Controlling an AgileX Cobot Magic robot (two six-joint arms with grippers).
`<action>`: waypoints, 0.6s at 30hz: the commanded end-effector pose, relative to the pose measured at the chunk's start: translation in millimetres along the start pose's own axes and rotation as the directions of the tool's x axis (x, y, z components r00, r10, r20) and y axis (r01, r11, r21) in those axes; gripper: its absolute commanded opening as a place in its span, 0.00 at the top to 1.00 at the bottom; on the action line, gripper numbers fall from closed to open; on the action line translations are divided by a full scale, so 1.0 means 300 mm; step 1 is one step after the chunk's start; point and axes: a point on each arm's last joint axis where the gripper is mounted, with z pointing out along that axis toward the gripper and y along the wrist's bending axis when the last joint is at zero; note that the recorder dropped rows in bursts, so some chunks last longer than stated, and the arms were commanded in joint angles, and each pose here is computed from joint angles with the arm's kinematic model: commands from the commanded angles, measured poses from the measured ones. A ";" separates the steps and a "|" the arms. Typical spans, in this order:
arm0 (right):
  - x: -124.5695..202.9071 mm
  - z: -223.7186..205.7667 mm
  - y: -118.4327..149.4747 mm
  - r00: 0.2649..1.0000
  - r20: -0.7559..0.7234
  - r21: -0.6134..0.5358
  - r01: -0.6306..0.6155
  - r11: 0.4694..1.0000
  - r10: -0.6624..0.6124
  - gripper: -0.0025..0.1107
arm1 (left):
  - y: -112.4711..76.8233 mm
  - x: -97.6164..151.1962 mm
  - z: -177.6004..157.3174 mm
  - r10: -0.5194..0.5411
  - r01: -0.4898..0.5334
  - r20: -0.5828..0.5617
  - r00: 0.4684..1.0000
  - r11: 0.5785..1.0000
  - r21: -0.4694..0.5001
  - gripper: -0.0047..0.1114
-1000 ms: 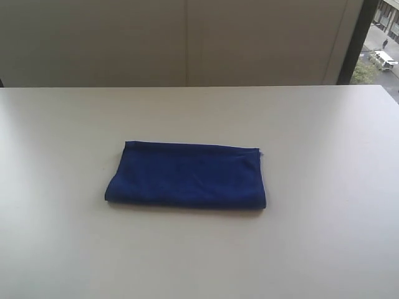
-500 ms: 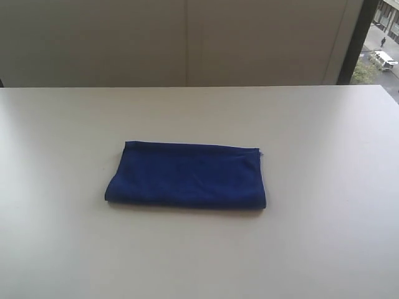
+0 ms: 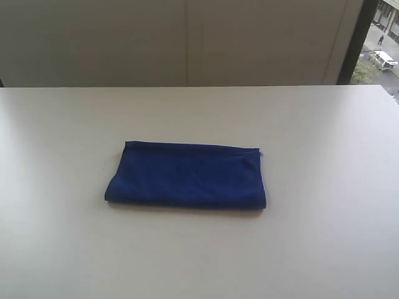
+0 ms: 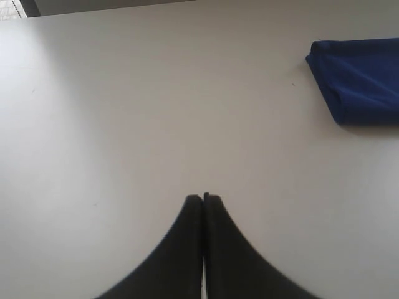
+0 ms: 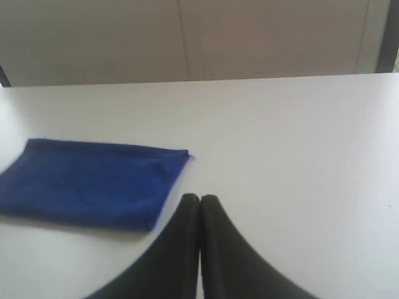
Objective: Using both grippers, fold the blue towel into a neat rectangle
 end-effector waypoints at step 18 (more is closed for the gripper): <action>0.199 -0.018 -0.052 0.991 -0.007 0.144 0.136 0.980 -0.136 0.98 | -0.001 0.001 0.000 -0.012 0.012 0.005 1.000 1.000 0.004 0.96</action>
